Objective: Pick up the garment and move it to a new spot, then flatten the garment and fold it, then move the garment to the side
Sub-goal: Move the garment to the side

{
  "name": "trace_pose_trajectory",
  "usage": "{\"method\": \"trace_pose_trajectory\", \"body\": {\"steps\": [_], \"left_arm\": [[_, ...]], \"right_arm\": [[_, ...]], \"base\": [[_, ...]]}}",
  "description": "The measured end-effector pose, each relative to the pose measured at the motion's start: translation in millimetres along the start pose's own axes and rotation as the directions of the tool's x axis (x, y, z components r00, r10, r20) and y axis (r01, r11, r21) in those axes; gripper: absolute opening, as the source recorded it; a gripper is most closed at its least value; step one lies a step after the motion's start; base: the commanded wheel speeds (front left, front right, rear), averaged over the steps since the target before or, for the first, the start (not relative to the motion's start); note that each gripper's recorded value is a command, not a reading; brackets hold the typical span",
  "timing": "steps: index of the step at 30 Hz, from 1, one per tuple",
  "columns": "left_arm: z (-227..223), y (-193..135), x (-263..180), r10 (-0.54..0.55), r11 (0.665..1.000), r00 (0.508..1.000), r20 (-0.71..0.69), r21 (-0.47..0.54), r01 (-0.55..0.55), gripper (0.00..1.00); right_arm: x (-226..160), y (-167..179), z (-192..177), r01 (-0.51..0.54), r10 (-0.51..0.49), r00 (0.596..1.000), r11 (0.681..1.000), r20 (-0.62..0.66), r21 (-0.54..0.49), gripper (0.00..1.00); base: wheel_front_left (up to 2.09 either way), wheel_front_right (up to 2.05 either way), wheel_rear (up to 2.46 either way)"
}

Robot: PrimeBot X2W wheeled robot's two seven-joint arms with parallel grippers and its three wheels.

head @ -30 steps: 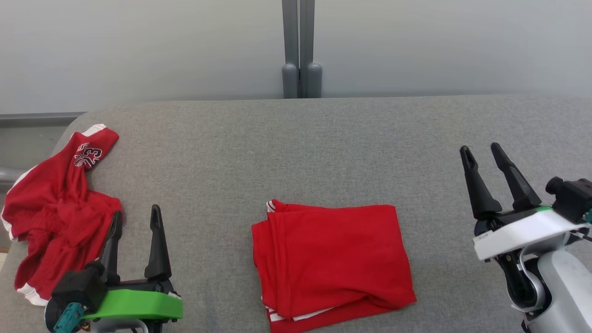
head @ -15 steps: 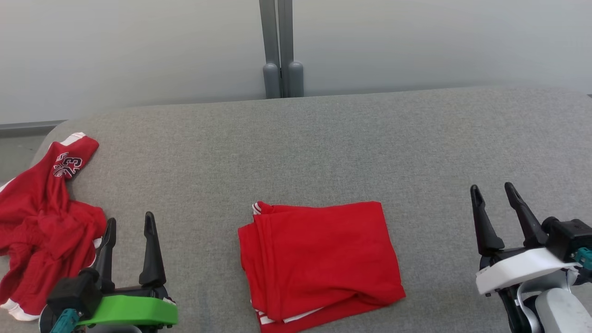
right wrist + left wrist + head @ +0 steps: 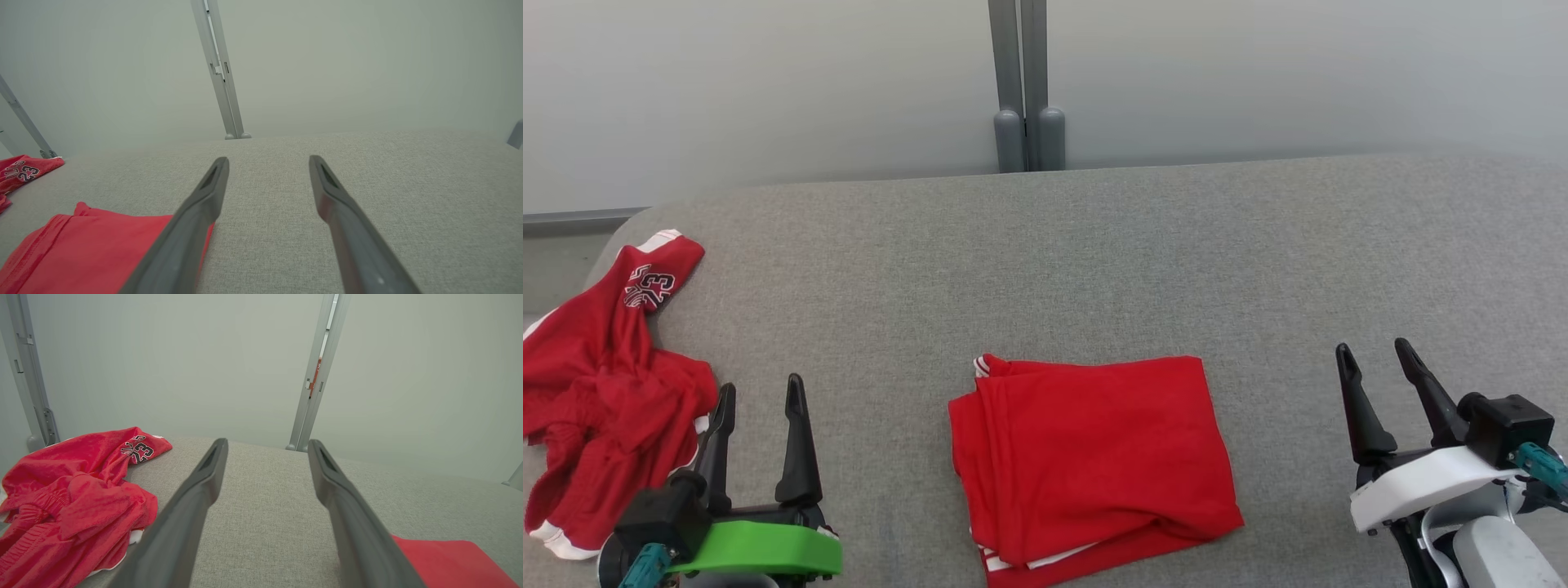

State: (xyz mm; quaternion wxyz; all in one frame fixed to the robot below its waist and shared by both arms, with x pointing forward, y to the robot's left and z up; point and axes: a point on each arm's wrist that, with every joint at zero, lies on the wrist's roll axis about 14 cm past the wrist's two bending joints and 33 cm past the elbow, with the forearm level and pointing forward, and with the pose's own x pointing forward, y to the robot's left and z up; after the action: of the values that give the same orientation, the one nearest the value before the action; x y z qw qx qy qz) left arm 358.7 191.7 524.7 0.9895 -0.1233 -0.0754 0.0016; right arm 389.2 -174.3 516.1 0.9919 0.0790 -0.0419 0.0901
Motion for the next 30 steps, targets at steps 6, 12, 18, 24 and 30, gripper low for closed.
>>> {"method": "trace_pose_trajectory", "body": {"steps": [6, 12, 18, 24, 30], "left_arm": [[0, 2, -2, 0.004, 1.000, 1.000, -0.002, 0.000, -0.004, 1.00], [2, 8, -6, 0.025, 1.000, 1.000, 0.004, 0.003, -0.025, 1.00], [4, 19, -14, 0.065, 0.998, 0.998, 0.006, 0.001, -0.065, 1.00], [6, 34, -23, 0.115, 0.993, 0.993, 0.009, 0.006, -0.115, 1.00], [5, 42, -28, 0.143, 0.990, 0.990, 0.003, 0.012, -0.143, 1.00]], "right_arm": [[7, 20, -20, -0.055, 0.059, 0.994, 0.998, -0.097, 0.039, 1.00], [21, 50, -57, -0.115, 0.148, 0.939, 0.986, -0.311, 0.123, 1.00], [25, 63, -96, -0.100, 0.184, 0.849, 0.976, -0.496, 0.193, 1.00], [9, 72, -138, -0.056, 0.213, 0.717, 0.967, -0.663, 0.250, 1.00], [12, 84, -145, -0.045, 0.255, 0.687, 0.950, -0.681, 0.310, 0.67]], "base": [[0.00, 0.00, 0.00], [0.00, 0.00, 0.00], [0.00, 0.00, 0.00], [0.00, 0.00, 0.00], [0.00, 0.00, 0.00]]}}
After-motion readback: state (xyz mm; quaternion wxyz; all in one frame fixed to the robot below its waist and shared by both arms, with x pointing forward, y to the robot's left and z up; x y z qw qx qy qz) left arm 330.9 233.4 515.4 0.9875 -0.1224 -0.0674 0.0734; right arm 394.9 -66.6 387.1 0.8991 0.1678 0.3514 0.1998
